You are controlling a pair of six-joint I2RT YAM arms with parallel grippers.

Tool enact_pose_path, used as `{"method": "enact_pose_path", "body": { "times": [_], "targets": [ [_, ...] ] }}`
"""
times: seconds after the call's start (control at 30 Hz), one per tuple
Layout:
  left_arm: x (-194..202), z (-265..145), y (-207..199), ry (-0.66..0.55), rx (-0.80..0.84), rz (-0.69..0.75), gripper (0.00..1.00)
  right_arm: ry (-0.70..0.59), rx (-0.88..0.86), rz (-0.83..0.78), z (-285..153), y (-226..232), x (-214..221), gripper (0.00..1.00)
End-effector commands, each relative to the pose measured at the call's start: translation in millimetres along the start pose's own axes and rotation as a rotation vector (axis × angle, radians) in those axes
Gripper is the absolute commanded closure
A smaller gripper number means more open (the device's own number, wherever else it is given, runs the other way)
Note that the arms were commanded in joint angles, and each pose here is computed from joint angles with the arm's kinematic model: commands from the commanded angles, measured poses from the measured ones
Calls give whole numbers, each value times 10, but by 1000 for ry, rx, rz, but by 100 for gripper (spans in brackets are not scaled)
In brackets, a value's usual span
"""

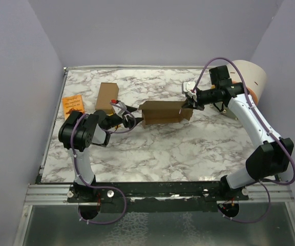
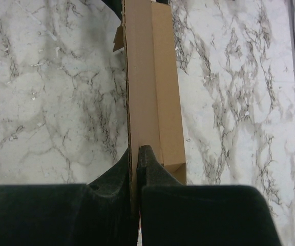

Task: Fold the paper box

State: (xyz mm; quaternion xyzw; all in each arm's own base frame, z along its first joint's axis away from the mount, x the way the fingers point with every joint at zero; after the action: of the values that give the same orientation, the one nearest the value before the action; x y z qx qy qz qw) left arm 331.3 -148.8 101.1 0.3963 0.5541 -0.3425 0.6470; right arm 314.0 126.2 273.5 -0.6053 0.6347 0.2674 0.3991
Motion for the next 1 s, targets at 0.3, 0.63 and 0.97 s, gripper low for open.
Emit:
{"method": "enact_pose_path", "body": {
  "times": [0.3, 0.63, 0.97],
  "targets": [
    [-225, 177, 10, -116, -63, 245, 35, 1, -69, 80, 59, 90, 56, 99],
    [-211, 199, -17, -101, -188, 270, 44, -3, -85, 91, 86, 120, 84, 99],
    [-202, 271, -34, -120, -232, 292, 44, 41, -31, 130, 132, 35, 159, 99]
  ]
}}
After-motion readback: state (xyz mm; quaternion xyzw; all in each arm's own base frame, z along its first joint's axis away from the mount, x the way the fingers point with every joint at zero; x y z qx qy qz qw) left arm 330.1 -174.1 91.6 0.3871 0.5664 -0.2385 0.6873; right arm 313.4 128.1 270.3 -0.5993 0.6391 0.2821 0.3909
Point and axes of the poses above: each gripper's point midway between its finger pads, its own z axis out along the fingers, its own y axis along the line the jaws close on, x = y × z, the point moved 8 cm from there along -z, back along the fingers, and after that the axes turned 10 degrees about z, right-handed, at the moved point
